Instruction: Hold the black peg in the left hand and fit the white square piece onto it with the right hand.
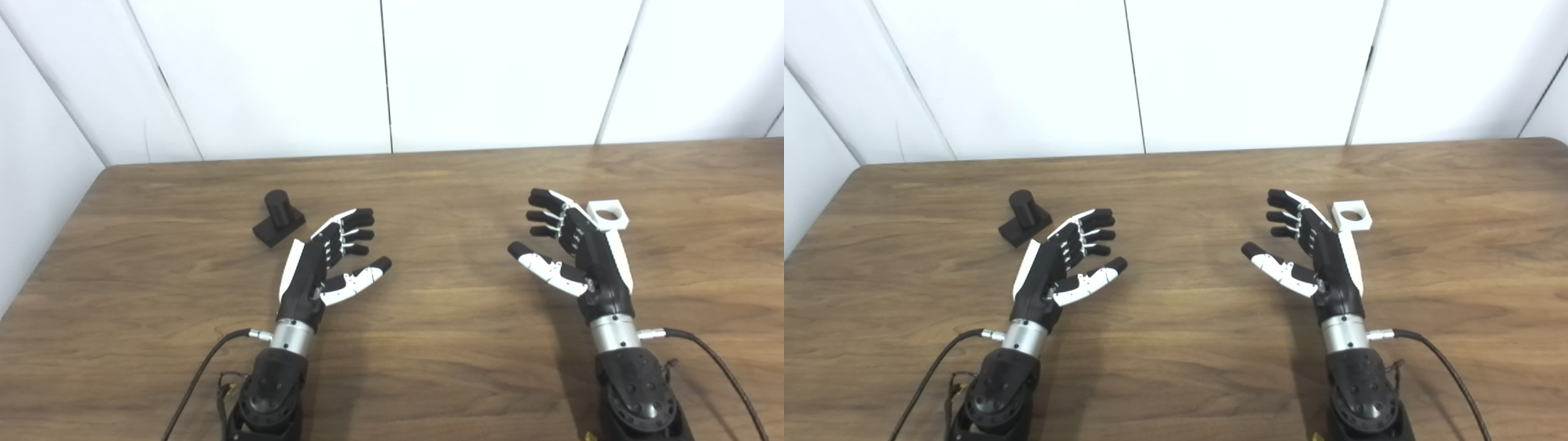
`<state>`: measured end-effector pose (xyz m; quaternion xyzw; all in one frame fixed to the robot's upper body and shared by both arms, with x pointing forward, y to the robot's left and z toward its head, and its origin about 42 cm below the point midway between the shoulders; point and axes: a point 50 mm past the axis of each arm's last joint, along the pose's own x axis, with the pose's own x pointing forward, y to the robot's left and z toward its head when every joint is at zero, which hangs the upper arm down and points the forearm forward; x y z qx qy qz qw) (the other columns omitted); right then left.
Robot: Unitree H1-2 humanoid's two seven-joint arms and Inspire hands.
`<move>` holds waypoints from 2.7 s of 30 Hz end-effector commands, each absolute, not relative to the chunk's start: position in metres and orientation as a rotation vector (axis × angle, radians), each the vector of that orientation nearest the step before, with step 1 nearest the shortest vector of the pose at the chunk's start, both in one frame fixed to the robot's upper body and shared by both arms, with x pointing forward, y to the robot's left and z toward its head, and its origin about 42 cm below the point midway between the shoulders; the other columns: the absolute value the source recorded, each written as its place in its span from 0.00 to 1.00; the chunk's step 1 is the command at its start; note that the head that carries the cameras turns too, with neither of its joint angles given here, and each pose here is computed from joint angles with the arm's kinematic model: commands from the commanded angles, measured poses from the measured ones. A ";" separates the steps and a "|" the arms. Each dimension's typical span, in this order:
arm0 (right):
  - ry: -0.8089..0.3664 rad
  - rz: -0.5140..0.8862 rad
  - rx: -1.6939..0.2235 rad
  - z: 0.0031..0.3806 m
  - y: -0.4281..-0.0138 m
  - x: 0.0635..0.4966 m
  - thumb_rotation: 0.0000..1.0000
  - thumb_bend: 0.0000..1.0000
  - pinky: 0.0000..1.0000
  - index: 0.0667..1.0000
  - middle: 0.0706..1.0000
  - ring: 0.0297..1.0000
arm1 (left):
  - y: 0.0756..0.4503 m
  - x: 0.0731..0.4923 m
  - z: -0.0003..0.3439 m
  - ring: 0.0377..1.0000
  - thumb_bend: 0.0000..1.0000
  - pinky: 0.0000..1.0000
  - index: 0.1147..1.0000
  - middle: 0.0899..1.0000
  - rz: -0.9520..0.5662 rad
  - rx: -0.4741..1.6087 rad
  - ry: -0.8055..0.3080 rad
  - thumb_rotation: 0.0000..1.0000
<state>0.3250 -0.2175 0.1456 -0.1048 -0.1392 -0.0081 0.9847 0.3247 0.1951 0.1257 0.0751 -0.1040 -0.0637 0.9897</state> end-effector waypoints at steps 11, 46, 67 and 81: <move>-0.363 -0.008 -0.225 0.159 -0.220 0.331 0.24 0.73 0.67 0.77 0.78 0.74 | 0.193 0.333 0.147 0.73 0.61 0.65 0.72 0.76 -0.128 0.149 -0.302 0.15; -0.369 -0.019 -0.225 0.163 -0.238 0.334 0.18 0.72 0.67 0.77 0.79 0.75 | 0.207 0.347 0.178 0.72 0.61 0.62 0.68 0.73 0.015 0.414 -0.383 0.17; -0.358 -0.030 -0.255 0.163 -0.240 0.333 0.20 0.70 0.68 0.77 0.79 0.74 | 0.262 0.366 0.236 0.71 0.69 0.61 0.61 0.72 0.209 0.885 -0.467 0.29; -0.358 -0.033 -0.258 0.164 -0.242 0.335 0.22 0.73 0.68 0.76 0.78 0.75 | 0.282 0.386 0.245 0.89 0.79 0.84 0.81 0.92 0.335 1.218 -0.352 0.46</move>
